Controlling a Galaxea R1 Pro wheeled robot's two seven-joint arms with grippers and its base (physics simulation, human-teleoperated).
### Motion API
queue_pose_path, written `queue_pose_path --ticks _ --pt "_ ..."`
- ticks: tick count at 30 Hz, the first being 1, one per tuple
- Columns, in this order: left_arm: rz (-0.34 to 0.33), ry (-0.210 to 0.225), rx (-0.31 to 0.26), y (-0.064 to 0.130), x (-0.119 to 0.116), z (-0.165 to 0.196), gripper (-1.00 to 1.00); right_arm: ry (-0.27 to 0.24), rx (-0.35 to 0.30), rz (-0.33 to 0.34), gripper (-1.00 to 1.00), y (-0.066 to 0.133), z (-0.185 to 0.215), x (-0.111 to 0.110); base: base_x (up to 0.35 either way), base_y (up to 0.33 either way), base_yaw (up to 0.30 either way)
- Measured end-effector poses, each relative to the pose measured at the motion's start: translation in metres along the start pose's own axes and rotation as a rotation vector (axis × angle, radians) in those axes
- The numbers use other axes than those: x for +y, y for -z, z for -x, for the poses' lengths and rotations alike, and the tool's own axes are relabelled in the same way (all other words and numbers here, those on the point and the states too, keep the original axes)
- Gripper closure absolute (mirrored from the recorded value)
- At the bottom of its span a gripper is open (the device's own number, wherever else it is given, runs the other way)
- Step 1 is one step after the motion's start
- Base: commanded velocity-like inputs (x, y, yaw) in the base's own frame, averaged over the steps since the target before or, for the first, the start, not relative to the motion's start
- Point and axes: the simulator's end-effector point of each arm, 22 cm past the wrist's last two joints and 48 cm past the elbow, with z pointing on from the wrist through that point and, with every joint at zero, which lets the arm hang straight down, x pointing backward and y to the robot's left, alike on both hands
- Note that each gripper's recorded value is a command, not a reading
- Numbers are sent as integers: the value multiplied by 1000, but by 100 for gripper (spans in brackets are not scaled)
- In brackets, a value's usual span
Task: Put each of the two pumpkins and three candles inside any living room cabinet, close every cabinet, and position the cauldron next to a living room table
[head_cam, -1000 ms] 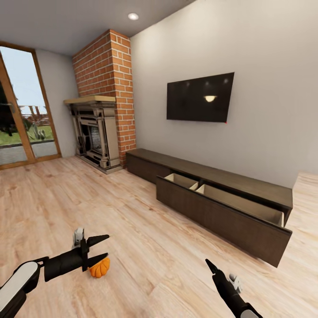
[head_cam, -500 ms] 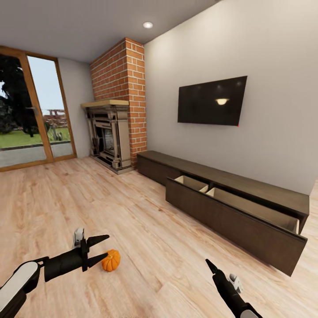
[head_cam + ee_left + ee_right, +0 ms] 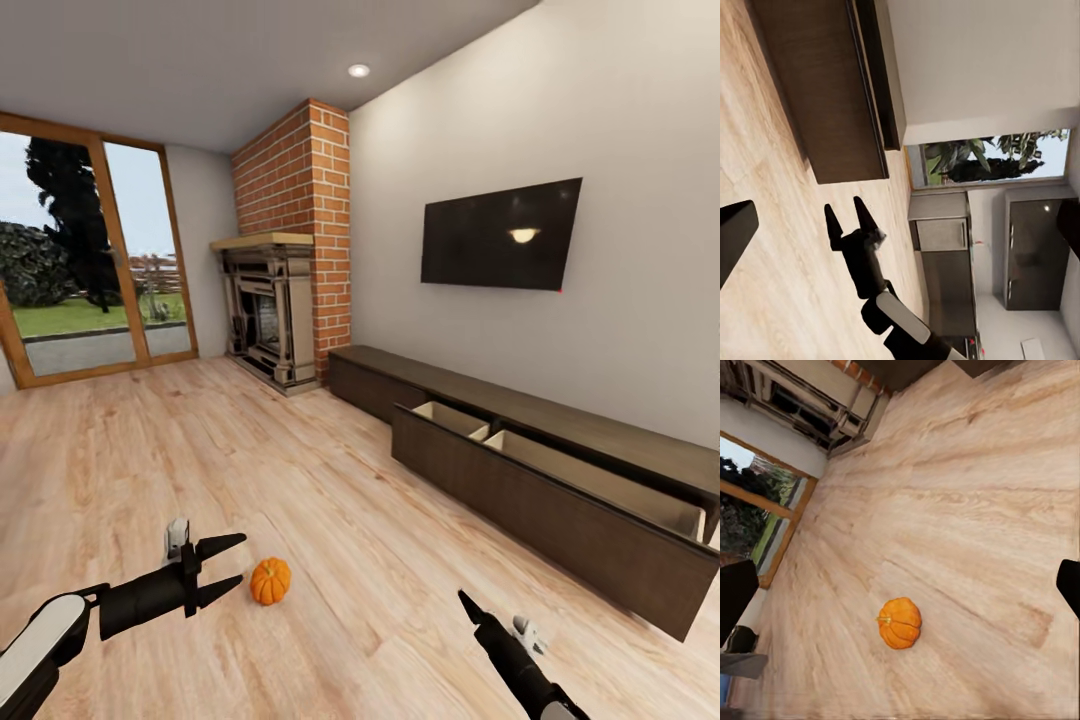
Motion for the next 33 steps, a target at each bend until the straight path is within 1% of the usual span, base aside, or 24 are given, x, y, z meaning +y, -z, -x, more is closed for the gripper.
queue_pose_path --ticks 1,3,4,5,6,7,9,10,11,13,15,18,20,21,22,23,25,29,31,33 --pt "0 0 0 0 0 0 -100 49 24 -3 -100 -1 -9 1 -81 -65 7" --pt "0 0 0 0 0 0 -100 96 52 -47 -100 -2 -18 -6 -82 -135 4" --pt "0 0 0 0 0 0 -100 113 58 -79 -100 -3 -20 -12 -82 -169 2" --pt "0 0 0 0 0 0 -100 120 58 -97 -100 -3 -20 -15 -83 -189 1" --pt "0 0 -1 0 0 0 -100 130 58 -132 -100 -3 -20 -21 -84 -218 1" --pt "0 0 -1 0 0 0 -100 142 60 -184 -100 -2 -20 -32 -84 -233 0" --pt "0 1 -1 0 0 0 -100 167 76 -247 -100 1 -22 -45 -85 -246 0" --pt "1 2 -2 0 1 0 -100 196 102 -273 -100 2 -27 -51 -85 -253 0" --pt "2 3 -2 0 1 0 -100 235 143 -295 -100 5 -35 -56 -85 -255 0" --pt "2 3 -3 1 2 1 -100 317 246 -334 -100 11 -55 -66 -85 -257 0" --pt "2 4 -4 1 2 1 -100 382 333 -377 -100 19 -71 -77 -86 -259 0" --pt "3 4 -4 1 2 1 -100 412 356 -387 -100 20 -74 -79 -86 -259 0" --pt "5 5 -6 1 3 2 -100 425 358 -385 -100 18 -73 -77 -86 -259 0" --pt "11 13 -10 2 7 2 -100 429 359 -384 -100 17 -73 -76 -86 -259 0" --pt "14 17 -11 2 9 3 -100 430 359 -383 -100 17 -73 -76 -86 -259 0" --pt "21 30 -23 5 14 6 -100 432 361 -383 -100 17 -73 -76 -86 -259 0" --pt "22 41 -42 9 17 12 -100 434 361 -382 -100 17 -73 -75 -86 -260 0" --pt "19 48 -58 13 18 17 -100 434 361 -381 -100 16 -74 -74 -86 -260 0" --pt "18 49 -60 14 18 18 -100 433 356 -370 -100 13 -74 -69 -86 -260 0" --pt "19 49 -60 14 18 18 -100 437 348 -345 -100 5 -72 -57 -88 -260 0"
